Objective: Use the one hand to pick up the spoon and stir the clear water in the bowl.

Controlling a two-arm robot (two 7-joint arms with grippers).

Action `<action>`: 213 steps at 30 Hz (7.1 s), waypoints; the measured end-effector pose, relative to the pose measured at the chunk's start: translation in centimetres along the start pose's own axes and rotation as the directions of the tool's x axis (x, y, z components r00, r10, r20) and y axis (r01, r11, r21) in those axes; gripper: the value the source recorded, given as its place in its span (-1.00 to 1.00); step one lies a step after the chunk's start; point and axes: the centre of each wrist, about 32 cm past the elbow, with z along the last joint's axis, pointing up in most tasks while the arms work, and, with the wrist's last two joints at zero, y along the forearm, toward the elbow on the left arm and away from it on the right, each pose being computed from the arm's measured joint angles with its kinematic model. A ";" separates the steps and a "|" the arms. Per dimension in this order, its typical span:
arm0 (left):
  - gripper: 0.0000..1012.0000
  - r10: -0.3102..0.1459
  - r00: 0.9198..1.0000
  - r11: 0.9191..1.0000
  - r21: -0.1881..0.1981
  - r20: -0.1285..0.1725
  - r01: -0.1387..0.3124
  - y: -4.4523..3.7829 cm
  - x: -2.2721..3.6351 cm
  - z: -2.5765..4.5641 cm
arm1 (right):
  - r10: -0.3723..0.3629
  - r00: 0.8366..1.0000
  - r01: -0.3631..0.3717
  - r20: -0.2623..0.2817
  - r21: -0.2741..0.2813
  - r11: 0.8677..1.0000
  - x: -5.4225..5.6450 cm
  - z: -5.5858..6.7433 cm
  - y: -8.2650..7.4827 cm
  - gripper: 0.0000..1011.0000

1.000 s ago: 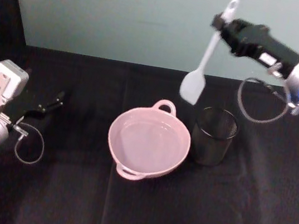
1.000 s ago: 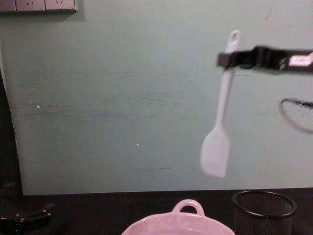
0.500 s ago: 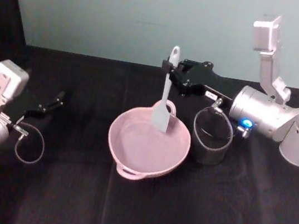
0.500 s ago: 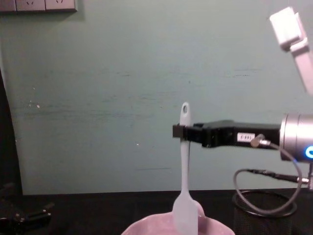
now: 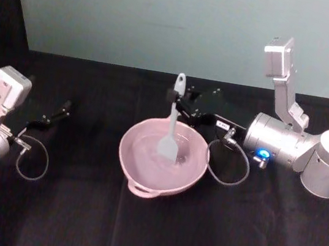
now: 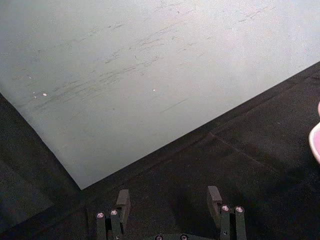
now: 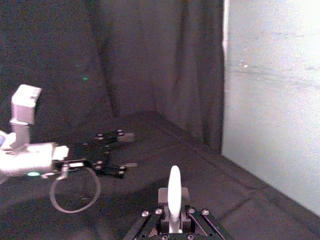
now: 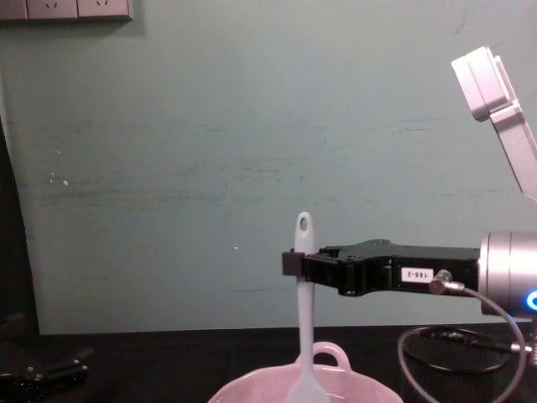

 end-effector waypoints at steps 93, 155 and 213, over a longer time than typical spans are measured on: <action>1.00 0.000 1.000 1.000 0.000 0.000 0.000 0.00 0.00 0.00 | -0.177 0.984 0.174 0.022 0.099 0.980 0.3 -2.7 1.7 -0.76; 1.00 0.000 1.000 1.000 0.000 0.000 0.000 0.00 0.00 0.00 | -0.112 0.993 0.109 0.026 0.108 0.988 -3.2 -2.2 0.5 -0.76; 1.00 0.000 1.000 1.000 0.000 0.000 0.000 0.00 0.00 0.00 | -0.124 0.988 0.116 0.095 0.078 0.990 -3.1 -1.8 0.5 -0.76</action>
